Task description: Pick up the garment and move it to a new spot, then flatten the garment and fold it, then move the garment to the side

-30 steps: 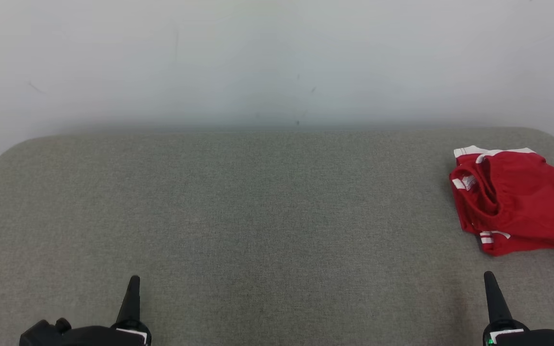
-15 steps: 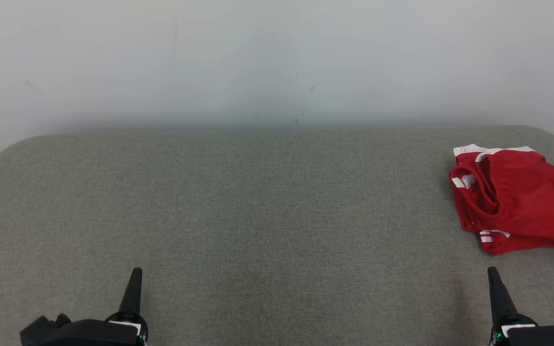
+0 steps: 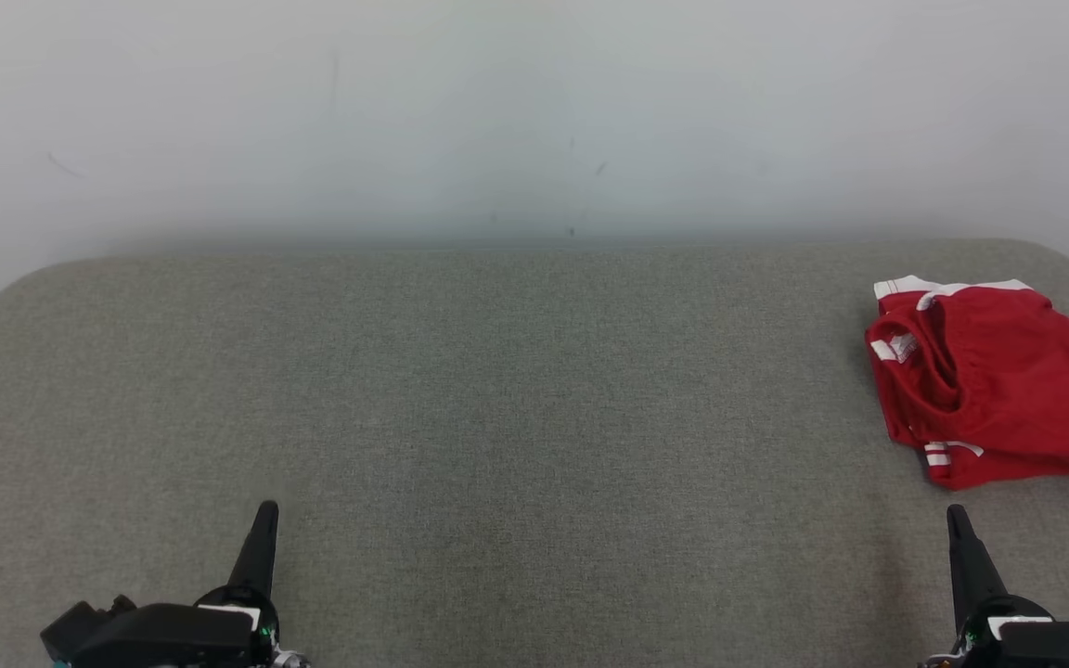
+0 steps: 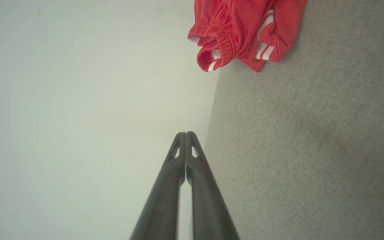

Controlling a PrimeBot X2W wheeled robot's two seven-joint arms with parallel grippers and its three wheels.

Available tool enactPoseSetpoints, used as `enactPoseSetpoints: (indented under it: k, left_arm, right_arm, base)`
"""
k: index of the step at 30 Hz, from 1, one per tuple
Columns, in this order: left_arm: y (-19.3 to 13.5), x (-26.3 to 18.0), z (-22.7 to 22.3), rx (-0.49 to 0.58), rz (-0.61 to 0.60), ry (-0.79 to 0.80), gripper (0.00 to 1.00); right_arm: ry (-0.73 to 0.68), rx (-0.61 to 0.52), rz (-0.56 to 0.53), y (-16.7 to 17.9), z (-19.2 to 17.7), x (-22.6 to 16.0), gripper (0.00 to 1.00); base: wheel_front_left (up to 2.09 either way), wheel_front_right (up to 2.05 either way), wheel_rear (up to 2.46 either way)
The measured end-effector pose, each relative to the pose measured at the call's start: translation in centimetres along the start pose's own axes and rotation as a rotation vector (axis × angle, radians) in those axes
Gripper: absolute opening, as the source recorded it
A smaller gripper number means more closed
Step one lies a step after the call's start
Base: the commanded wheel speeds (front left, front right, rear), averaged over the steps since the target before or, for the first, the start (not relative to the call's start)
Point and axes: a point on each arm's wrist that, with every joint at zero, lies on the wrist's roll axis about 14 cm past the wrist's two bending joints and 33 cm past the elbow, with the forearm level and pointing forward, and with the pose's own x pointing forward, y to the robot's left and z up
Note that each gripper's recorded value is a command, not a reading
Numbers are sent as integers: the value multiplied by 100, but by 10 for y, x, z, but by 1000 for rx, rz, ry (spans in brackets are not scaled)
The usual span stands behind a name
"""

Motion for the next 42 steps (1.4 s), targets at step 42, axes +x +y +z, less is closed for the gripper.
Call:
enactPoseSetpoints:
  k: [42]
  left_arm:
    - [-12,9,-1,-164,-49,21,0]
  right_arm:
    - [-7,151,25,6,7,5,0]
  base:
    - [0,0,0]
